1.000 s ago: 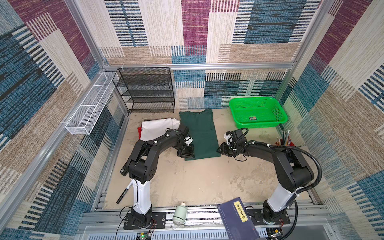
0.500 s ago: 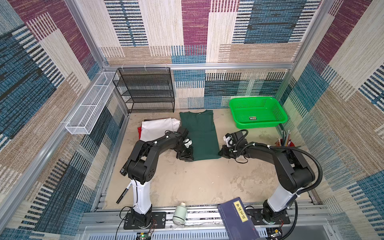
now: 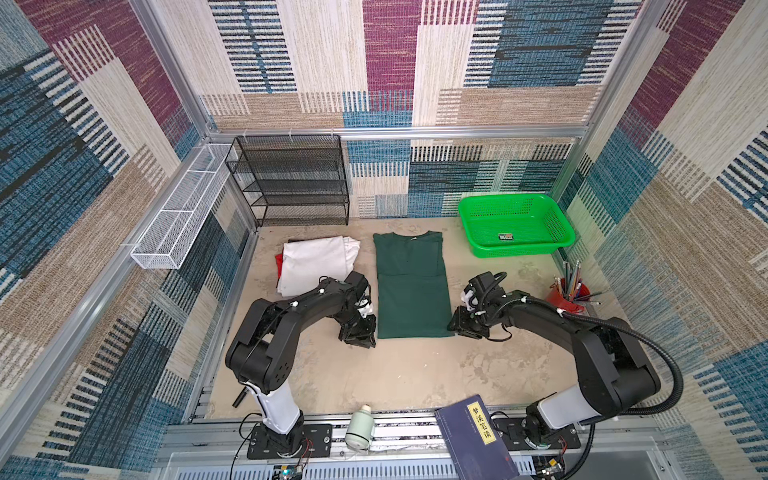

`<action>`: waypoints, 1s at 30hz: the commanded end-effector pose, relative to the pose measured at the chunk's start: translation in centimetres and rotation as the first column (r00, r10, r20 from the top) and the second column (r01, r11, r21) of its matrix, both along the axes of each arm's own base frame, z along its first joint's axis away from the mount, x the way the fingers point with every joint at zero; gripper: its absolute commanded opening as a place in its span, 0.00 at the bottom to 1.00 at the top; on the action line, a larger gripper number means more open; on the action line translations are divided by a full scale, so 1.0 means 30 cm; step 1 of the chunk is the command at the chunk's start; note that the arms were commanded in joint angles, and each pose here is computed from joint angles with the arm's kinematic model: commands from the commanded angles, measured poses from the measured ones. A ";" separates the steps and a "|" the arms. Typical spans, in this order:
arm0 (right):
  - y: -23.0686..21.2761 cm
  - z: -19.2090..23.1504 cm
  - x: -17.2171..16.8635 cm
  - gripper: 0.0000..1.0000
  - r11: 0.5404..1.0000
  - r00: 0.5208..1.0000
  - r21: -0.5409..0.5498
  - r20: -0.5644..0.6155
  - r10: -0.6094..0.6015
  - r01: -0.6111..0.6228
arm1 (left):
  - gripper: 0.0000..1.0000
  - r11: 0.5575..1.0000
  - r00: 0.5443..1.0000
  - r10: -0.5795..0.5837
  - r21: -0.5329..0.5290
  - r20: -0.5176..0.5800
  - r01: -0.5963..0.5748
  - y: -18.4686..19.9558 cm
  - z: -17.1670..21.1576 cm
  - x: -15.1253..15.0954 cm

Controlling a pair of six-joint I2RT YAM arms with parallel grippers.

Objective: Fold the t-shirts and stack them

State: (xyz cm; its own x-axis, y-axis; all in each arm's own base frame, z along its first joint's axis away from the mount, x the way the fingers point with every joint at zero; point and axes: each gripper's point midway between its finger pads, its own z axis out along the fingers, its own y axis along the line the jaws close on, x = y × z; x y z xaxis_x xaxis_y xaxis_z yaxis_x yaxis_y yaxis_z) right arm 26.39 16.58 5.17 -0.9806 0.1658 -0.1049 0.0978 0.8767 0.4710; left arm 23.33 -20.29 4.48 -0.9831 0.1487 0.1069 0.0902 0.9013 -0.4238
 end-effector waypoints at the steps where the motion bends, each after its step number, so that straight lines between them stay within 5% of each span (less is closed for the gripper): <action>1: -0.025 0.062 -0.003 0.47 0.999 0.999 -0.028 0.019 -0.036 0.037 | 0.21 0.999 0.999 0.004 -0.034 0.037 -0.003 -0.024 0.089 -0.013; 7: 0.144 0.169 0.071 0.30 0.979 0.995 0.203 0.095 -0.003 -0.016 | 0.21 0.989 0.996 0.034 -0.147 0.085 -0.021 -0.158 0.154 0.097; 14: 0.170 0.016 0.095 0.22 0.993 1.000 0.118 0.030 -0.007 0.003 | 0.19 0.993 0.999 0.020 -0.117 0.045 -0.014 -0.226 0.052 0.216; 19: 0.069 -0.066 0.021 0.20 0.998 0.998 0.031 0.001 -0.057 0.057 | 0.17 0.999 1.000 -0.001 -0.033 -0.013 0.001 -0.176 -0.038 0.169; 30: -0.002 -0.125 -0.110 0.20 0.995 0.994 0.019 -0.048 -0.097 0.098 | 0.17 0.999 0.996 0.024 0.048 -0.084 -0.020 -0.060 -0.119 0.010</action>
State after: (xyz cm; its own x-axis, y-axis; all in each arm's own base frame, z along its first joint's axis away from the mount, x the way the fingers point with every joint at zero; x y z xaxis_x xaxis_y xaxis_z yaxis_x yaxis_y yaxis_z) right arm 24.90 18.04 2.45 -0.9676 0.2288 -0.1064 0.1348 0.8252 0.5486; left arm 25.33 -24.41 2.20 -0.9797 0.1411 0.1427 0.0550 0.8729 -0.4848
